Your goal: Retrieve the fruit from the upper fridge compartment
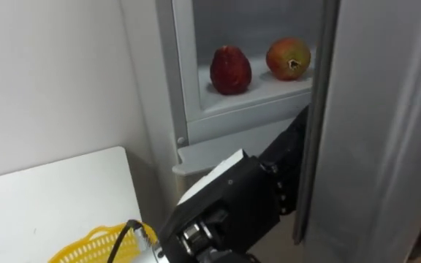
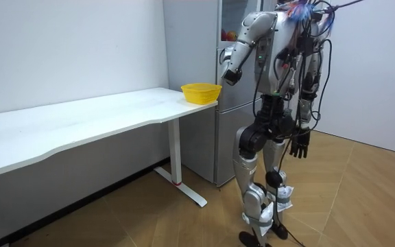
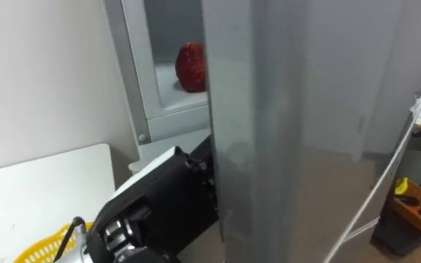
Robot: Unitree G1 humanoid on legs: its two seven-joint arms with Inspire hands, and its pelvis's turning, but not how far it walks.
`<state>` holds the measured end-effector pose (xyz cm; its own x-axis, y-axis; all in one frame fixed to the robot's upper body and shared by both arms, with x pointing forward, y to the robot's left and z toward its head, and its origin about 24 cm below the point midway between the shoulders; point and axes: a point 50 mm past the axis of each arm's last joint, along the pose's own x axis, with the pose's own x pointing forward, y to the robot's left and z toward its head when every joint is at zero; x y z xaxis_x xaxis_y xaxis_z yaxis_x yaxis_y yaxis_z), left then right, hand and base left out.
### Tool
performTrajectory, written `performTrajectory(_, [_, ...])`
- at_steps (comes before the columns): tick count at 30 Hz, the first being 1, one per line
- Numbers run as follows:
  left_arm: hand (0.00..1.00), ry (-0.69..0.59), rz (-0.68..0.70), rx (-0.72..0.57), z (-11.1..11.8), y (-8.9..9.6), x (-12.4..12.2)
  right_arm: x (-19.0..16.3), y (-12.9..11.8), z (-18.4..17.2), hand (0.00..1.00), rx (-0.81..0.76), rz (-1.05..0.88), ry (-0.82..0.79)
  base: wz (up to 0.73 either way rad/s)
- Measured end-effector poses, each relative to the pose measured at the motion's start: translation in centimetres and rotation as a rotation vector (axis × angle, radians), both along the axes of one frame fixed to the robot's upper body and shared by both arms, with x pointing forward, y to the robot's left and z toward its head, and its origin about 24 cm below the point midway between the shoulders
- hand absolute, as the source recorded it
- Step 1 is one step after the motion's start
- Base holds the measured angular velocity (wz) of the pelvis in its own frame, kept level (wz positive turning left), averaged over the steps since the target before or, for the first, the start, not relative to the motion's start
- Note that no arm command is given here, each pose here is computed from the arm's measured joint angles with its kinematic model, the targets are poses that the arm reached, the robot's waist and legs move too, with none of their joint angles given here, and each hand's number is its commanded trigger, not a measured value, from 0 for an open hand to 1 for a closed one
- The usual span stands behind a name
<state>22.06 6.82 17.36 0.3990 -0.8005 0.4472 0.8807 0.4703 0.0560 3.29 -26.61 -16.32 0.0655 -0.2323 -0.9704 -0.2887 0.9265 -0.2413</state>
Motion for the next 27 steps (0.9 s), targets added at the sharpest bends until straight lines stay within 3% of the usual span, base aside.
performTrajectory(27, [0.00, -0.044, -0.107, 0.019, 0.6, -1.5, 0.0, -1.3, -0.6, 0.1, 0.00, 0.002, -0.078, 0.014, -0.05])
